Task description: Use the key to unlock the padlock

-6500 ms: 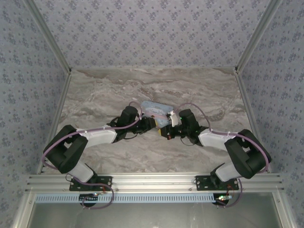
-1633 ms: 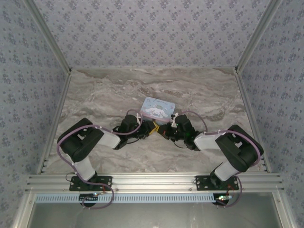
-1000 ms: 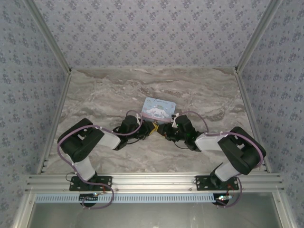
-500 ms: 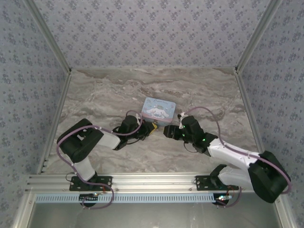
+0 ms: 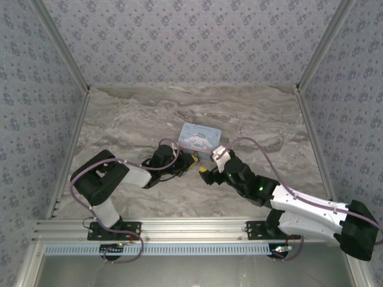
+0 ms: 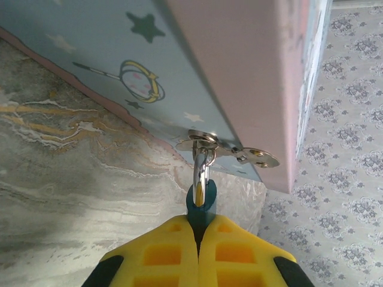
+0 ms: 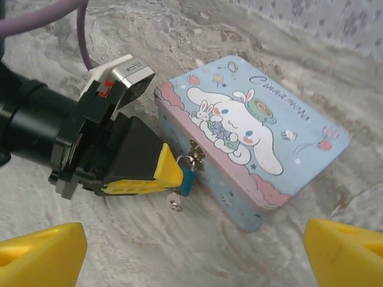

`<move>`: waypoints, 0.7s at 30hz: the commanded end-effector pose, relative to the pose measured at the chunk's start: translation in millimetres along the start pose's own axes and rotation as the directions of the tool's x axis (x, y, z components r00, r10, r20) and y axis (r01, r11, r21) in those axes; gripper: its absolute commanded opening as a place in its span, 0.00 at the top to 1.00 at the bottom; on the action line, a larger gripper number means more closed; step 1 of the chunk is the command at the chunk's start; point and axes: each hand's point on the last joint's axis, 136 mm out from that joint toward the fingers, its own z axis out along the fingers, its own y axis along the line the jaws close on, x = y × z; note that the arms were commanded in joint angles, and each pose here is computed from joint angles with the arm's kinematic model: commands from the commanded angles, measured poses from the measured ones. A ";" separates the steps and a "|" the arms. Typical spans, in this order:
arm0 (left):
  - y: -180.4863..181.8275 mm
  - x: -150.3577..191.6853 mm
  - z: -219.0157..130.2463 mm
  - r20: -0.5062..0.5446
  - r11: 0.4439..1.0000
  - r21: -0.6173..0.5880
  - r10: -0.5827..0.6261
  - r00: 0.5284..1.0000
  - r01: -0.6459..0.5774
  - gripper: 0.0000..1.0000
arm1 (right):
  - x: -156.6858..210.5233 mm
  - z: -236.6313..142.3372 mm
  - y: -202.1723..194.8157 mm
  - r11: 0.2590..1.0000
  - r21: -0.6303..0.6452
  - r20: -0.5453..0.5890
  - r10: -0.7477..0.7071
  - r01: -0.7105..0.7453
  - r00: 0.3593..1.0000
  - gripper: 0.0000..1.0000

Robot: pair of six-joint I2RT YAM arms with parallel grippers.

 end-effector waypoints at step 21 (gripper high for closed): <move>-40.8 4.6 3.1 -0.028 0.996 0.087 0.023 0.999 -0.020 1.00 | 49.5 37.1 8.5 0.776 0.163 -0.060 -0.609 0.610 0.791 0.29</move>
